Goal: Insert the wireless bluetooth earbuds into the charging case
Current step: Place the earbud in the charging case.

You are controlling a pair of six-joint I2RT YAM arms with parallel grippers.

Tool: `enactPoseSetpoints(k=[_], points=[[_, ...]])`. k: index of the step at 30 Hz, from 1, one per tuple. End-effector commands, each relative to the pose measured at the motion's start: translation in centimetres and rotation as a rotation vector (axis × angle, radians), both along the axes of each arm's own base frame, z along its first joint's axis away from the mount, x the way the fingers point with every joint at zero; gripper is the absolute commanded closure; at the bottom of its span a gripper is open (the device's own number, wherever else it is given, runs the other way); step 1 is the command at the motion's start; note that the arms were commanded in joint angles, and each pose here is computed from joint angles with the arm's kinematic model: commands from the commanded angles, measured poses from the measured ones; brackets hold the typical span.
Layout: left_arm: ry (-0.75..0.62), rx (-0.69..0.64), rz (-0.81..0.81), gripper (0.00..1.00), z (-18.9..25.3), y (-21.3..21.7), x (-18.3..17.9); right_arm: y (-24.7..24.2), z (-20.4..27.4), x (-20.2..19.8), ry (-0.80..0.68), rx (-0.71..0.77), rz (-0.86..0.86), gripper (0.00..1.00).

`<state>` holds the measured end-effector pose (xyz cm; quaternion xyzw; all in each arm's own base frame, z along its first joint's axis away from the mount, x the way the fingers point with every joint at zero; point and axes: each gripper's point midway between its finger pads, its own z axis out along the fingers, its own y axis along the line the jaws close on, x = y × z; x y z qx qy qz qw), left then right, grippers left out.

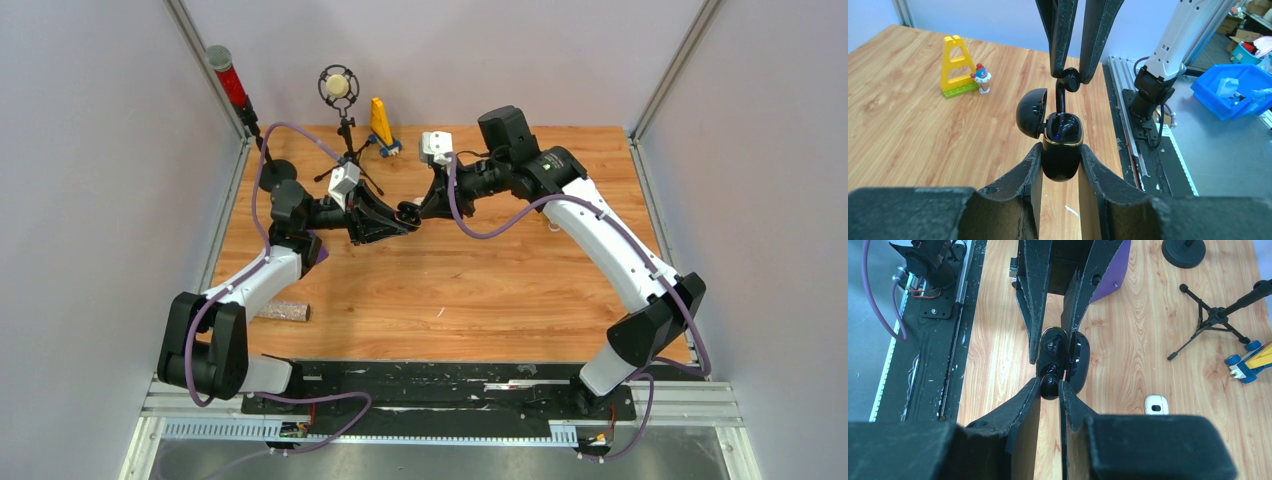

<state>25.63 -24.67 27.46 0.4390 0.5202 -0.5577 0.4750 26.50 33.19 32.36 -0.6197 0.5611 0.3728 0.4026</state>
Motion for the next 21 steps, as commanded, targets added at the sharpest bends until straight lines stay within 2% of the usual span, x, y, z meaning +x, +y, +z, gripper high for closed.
enactPoseSetpoints(k=[1, 21], points=[[-0.084, -0.015, 0.004, 1.00, 2.0, 0.0, 0.1, -0.5, 1.4, -0.9, -0.058, 0.013, 0.021, 0.81], [-0.075, -0.008, 0.006, 1.00, 1.7, -0.1, 0.2, 0.1, 0.3, -1.2, -0.059, -0.022, 0.043, 0.82]])
